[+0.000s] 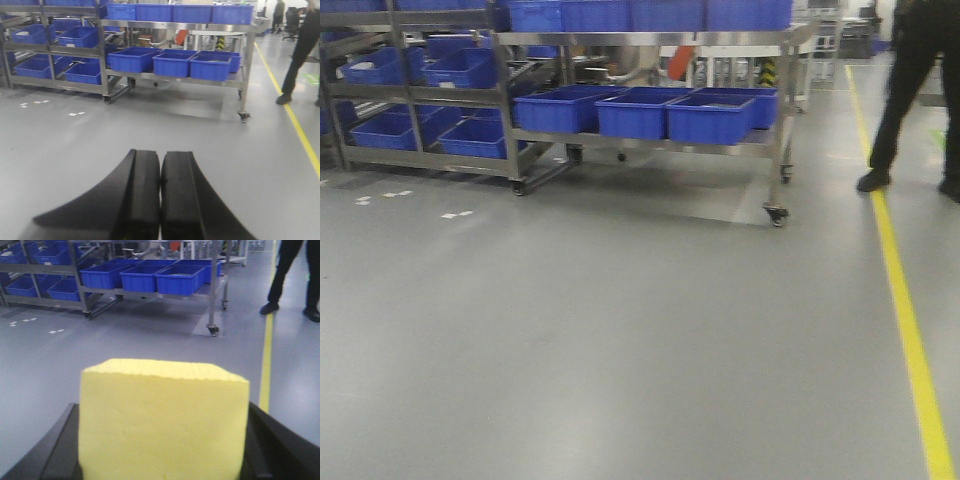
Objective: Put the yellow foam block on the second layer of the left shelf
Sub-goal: 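Drive the base away from the steel shelf carrying the cube, then drive the base across the room toward the blue bin rack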
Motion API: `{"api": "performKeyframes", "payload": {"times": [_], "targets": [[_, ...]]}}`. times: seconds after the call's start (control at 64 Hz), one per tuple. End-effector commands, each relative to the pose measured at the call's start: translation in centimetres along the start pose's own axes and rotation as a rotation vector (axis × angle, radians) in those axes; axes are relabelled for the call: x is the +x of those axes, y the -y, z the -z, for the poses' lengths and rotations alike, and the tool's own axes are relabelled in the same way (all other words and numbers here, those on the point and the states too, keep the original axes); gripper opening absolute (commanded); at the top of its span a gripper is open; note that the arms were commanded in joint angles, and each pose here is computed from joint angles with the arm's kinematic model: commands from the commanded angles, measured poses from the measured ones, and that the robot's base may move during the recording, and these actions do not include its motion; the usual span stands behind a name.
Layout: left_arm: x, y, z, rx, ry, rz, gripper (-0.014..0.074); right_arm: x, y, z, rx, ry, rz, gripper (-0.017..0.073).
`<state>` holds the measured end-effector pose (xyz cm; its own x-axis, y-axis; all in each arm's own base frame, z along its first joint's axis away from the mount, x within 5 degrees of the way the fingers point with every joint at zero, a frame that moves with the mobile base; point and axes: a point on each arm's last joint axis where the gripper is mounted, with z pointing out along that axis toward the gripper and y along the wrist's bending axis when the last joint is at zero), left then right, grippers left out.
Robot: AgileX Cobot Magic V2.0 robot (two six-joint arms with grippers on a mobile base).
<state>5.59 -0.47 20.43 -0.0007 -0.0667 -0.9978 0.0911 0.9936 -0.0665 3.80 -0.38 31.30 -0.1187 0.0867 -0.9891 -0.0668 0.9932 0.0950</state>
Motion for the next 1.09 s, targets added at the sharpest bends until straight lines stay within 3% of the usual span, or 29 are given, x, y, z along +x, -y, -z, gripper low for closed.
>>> {"api": "performKeyframes", "payload": {"times": [0.0,1.077], "targets": [[0.14,0.11,-0.12,0.018,0.053,0.011,0.0137,-1.60,-0.21,0.20,-0.012,0.101,0.023,0.0356],[0.14,0.11,-0.12,0.018,0.053,0.011,0.0137,-1.60,-0.21,0.20,-0.012,0.101,0.023,0.0356]]}}
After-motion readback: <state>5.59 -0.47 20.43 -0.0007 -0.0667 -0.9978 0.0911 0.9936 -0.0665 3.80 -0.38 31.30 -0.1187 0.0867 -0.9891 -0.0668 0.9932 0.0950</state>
